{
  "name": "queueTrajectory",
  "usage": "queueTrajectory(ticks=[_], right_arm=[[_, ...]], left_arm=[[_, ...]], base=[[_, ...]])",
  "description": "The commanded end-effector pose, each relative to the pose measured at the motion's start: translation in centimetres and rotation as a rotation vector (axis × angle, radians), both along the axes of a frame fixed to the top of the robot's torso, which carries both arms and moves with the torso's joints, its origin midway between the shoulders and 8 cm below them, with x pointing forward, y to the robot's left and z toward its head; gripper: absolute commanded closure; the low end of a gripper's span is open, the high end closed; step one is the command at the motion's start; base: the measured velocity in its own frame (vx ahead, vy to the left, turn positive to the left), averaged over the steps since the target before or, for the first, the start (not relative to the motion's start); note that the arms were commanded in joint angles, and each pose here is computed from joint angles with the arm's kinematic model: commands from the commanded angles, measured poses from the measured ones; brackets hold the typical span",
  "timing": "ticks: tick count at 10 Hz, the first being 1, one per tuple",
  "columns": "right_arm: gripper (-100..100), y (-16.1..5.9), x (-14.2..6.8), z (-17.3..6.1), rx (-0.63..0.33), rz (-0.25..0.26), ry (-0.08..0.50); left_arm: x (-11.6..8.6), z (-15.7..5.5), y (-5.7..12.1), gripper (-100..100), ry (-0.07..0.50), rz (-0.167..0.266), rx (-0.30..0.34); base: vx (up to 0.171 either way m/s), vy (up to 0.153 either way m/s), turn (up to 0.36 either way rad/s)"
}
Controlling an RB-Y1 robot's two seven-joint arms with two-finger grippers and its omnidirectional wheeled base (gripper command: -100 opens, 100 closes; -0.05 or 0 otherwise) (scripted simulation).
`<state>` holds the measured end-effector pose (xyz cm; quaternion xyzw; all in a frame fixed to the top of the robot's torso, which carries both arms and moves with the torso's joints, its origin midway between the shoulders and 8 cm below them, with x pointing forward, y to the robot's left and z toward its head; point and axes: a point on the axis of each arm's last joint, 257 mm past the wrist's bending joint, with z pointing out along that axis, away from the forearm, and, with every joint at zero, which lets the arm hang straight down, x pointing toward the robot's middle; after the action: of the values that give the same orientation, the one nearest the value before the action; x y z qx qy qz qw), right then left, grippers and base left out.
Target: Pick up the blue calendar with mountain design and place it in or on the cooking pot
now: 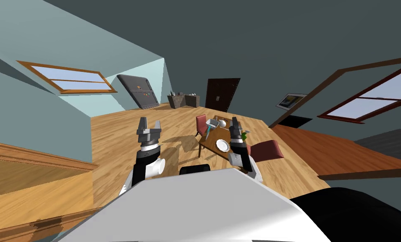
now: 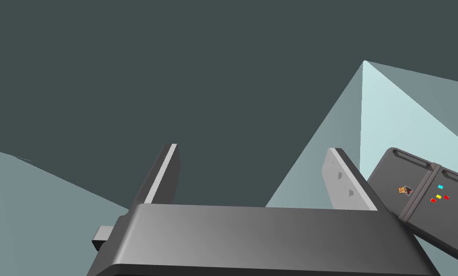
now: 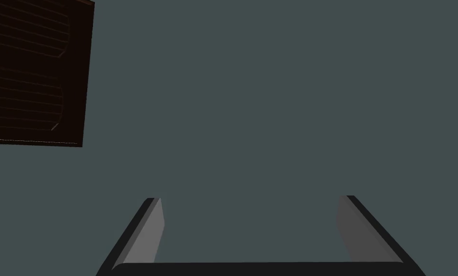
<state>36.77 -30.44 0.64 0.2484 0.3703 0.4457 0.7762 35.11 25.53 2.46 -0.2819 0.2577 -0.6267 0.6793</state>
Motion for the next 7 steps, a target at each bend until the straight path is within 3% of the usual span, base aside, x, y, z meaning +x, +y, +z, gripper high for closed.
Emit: queueTrajectory(ticks=[1,4,7], right_arm=[[-100,-0.7,0.8,-2.0,-0.066,-0.043,0.049],[-100,-2.2,1.5,-4.9,-0.148,-0.102,0.111],[-100,-3.2,1.9,-6.7,-0.188,-0.135,0.149]], left_arm=[[0.0,0.0,0.0,0,0.0,0.0,0.0],[0.0,0.0,0.0,0,0.0,0.0,0.0],[0.0,0.0,0.0,0,0.0,0.0,0.0]], base=[[0.079,0.129,-0.174],[0.068,0.124,-0.117],[0.035,0.08,-0.086]])
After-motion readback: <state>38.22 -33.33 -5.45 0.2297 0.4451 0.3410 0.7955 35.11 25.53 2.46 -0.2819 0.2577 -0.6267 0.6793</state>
